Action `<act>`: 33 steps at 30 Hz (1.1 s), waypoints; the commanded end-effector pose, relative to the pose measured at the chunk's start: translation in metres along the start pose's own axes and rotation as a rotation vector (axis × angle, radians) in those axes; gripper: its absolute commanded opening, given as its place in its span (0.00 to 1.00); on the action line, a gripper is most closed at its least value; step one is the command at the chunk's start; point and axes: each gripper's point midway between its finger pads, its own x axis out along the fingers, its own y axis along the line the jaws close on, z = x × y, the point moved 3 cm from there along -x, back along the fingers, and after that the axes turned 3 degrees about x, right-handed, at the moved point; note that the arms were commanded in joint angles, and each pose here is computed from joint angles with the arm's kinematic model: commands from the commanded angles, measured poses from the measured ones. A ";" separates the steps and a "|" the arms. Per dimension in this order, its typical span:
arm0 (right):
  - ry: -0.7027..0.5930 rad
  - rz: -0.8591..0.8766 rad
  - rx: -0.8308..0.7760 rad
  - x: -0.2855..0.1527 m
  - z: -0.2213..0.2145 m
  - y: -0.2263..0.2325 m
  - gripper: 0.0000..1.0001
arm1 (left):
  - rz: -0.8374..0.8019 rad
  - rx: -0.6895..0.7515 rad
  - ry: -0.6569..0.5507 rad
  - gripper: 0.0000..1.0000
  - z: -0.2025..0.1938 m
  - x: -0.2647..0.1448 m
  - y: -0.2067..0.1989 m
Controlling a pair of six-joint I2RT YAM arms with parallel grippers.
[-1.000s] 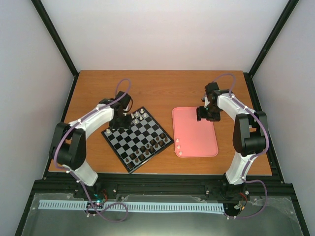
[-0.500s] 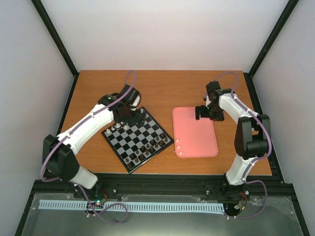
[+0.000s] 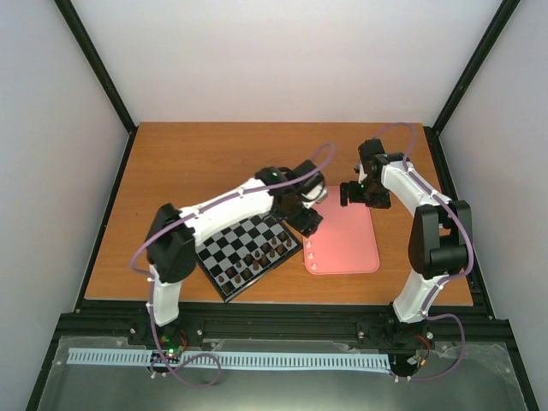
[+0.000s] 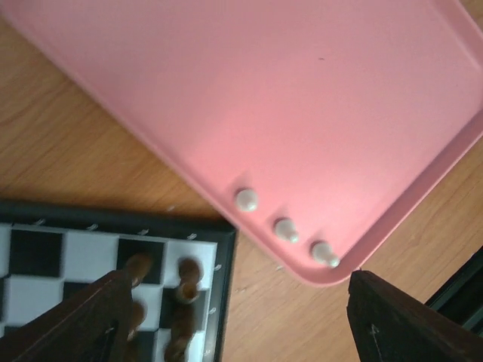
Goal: Set up the chess pieces on the board
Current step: Pick up the chess piece from the storage box.
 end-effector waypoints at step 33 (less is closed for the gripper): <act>-0.037 0.014 -0.022 -0.007 -0.007 0.001 1.00 | 0.082 0.099 0.115 0.24 -0.009 0.111 -0.019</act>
